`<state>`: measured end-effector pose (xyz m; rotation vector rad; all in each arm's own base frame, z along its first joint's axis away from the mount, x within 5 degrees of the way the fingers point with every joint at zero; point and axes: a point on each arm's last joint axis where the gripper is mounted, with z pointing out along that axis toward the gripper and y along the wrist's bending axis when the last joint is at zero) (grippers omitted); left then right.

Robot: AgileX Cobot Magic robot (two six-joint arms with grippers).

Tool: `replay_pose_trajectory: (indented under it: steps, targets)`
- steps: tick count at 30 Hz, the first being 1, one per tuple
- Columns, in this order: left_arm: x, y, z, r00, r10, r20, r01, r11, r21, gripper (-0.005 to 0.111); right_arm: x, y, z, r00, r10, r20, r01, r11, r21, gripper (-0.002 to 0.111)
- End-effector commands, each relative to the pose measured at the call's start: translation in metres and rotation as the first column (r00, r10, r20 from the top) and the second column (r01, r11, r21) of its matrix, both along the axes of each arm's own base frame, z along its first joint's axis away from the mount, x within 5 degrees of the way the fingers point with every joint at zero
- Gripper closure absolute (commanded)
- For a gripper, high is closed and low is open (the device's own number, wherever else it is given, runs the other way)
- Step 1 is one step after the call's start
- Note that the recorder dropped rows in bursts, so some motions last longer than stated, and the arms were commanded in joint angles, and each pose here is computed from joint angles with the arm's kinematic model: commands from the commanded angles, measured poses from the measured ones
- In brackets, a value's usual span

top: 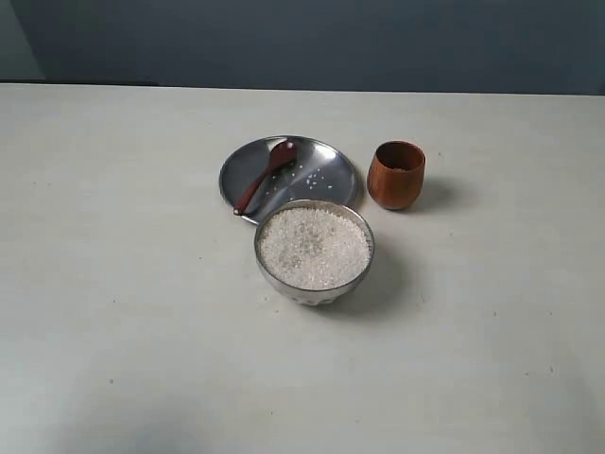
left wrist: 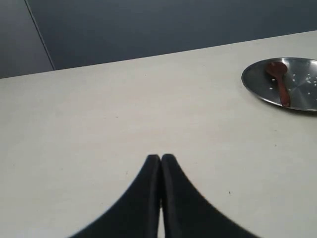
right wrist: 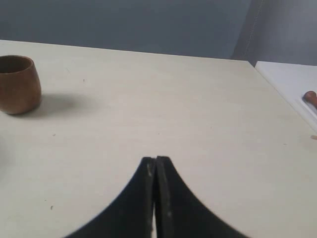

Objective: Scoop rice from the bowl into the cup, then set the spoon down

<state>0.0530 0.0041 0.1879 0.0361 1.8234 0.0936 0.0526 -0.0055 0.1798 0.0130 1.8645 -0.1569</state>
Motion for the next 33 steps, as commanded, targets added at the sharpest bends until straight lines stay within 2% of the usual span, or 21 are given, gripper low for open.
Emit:
replay_pose_trajectory:
  steps: [1,8,13,25,30,33]
  targets:
    - [-0.0005,0.0002,-0.0015,1.0,0.003,-0.007,-0.003,1.0,-0.003,0.106,0.0001,-0.0004,0.0005,1.0,-0.003,0.012,0.003,1.0,-0.01,0.108]
    - [-0.0003,-0.0003,-0.002,1.0,0.001,-0.005,-0.001,1.0,-0.016,0.106,0.0001,-0.0004,0.0007,1.0,-0.003,0.014,0.003,1.0,-0.01,0.108]
    - [0.0007,-0.0023,-0.005,1.0,-0.005,0.007,0.006,0.997,-0.078,0.106,0.0001,-0.0004,0.0007,1.0,-0.003,0.014,0.003,1.0,-0.01,0.108]
    - [0.0007,-0.0025,-0.005,1.0,-0.004,0.007,0.005,0.996,-0.093,0.106,0.0001,-0.0004,0.0007,1.0,-0.003,0.014,0.003,1.0,-0.01,0.108]
    - [0.0007,-0.0025,-0.005,1.0,-0.007,0.007,0.007,0.996,-0.084,0.106,0.0,-0.0005,0.0005,1.0,-0.003,0.011,0.004,1.0,-0.013,0.108]
    - [0.0007,-0.0024,-0.005,1.0,-0.016,0.006,0.017,0.999,-0.042,0.106,0.0,-0.0005,0.0005,1.0,-0.003,0.011,0.004,1.0,-0.013,0.108]
